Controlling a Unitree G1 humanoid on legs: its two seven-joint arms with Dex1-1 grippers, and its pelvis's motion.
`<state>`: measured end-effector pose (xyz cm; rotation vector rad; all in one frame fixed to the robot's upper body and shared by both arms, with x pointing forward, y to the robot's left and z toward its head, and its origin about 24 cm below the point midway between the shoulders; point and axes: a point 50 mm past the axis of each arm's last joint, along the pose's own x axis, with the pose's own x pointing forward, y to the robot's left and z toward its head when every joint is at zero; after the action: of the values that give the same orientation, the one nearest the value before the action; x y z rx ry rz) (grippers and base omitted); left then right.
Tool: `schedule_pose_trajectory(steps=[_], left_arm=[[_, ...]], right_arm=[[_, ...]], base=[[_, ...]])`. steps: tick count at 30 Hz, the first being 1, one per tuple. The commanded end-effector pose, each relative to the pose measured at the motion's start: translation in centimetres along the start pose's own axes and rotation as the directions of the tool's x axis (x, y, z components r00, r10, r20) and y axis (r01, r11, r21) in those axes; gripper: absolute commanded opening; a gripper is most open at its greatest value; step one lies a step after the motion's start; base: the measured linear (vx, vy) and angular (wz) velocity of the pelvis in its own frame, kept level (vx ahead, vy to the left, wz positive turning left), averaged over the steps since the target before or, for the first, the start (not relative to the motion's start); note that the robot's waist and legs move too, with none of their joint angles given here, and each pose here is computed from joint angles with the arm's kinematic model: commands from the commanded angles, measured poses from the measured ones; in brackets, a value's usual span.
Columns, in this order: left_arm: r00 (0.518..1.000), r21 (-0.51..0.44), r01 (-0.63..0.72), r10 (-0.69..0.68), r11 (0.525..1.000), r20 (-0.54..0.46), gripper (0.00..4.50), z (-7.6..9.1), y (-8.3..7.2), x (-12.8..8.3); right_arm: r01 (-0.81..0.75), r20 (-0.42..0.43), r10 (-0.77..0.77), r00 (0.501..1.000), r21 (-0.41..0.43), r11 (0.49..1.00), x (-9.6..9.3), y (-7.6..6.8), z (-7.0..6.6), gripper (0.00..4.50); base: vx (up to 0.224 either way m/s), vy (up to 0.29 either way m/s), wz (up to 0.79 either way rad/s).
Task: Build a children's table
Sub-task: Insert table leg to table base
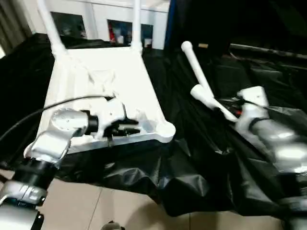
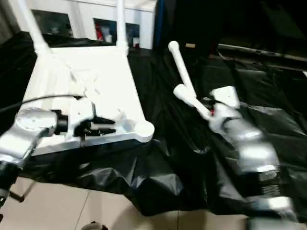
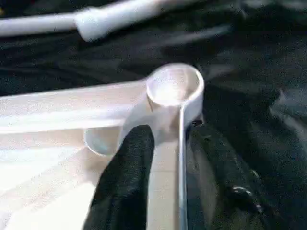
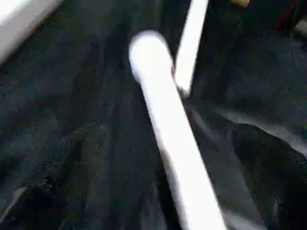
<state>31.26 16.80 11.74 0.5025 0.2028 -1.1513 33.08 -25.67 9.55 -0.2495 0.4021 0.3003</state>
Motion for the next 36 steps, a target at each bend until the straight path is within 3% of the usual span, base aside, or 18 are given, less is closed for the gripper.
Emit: schedule_pose_trajectory(steps=[1,2,5,12,13,22,36], left_arm=[[0.998,-0.026,-0.011,0.012,1.000,0.059,1.74,1.3,-0.6,0.0],[0.998,-0.030,-0.011,0.013,1.000,0.062,1.74,1.4,-0.7,0.0],[0.994,-0.087,0.019,-0.009,0.996,0.110,1.88,2.0,-2.3,0.7],[0.988,-0.147,0.079,-0.058,0.986,0.142,1.88,2.6,-4.6,2.3],[0.987,-0.166,0.072,-0.047,0.983,0.154,1.98,3.2,-4.8,2.3],[0.988,-0.202,0.077,-0.048,0.976,0.143,1.98,3.3,-5.5,1.9],[0.994,-0.197,0.061,-0.042,0.979,0.103,1.98,3.5,-5.2,2.0]], right_arm=[[-0.016,-0.089,0.015,0.996,-0.017,1.000,-0.6,-1.1,-0.6,4.50],[-0.013,-0.095,0.011,0.995,-0.017,1.000,-0.6,-1.1,-0.6,4.50],[0.023,-0.227,-0.026,0.974,-0.016,1.000,-0.8,-1.9,-1.9,4.50],[0.039,-0.358,-0.015,0.933,0.062,0.997,-0.6,-2.6,-4.5,4.50],[0.039,-0.387,-0.004,0.922,0.081,0.996,-0.6,-2.7,-5.2,4.20],[0.067,-0.440,0.001,0.898,0.137,0.988,-0.1,-2.7,-7.1,3.48],[0.088,-0.461,-0.002,0.887,0.165,0.982,0.3,-3.1,-7.6,2.26]], base=[[0.000,0.000,0.00],[0.000,0.000,0.00],[0.000,0.000,0.00],[0.000,0.000,0.00],[0.000,0.000,0.00],[0.000,0.000,0.00],[0.000,0.000,0.00]])
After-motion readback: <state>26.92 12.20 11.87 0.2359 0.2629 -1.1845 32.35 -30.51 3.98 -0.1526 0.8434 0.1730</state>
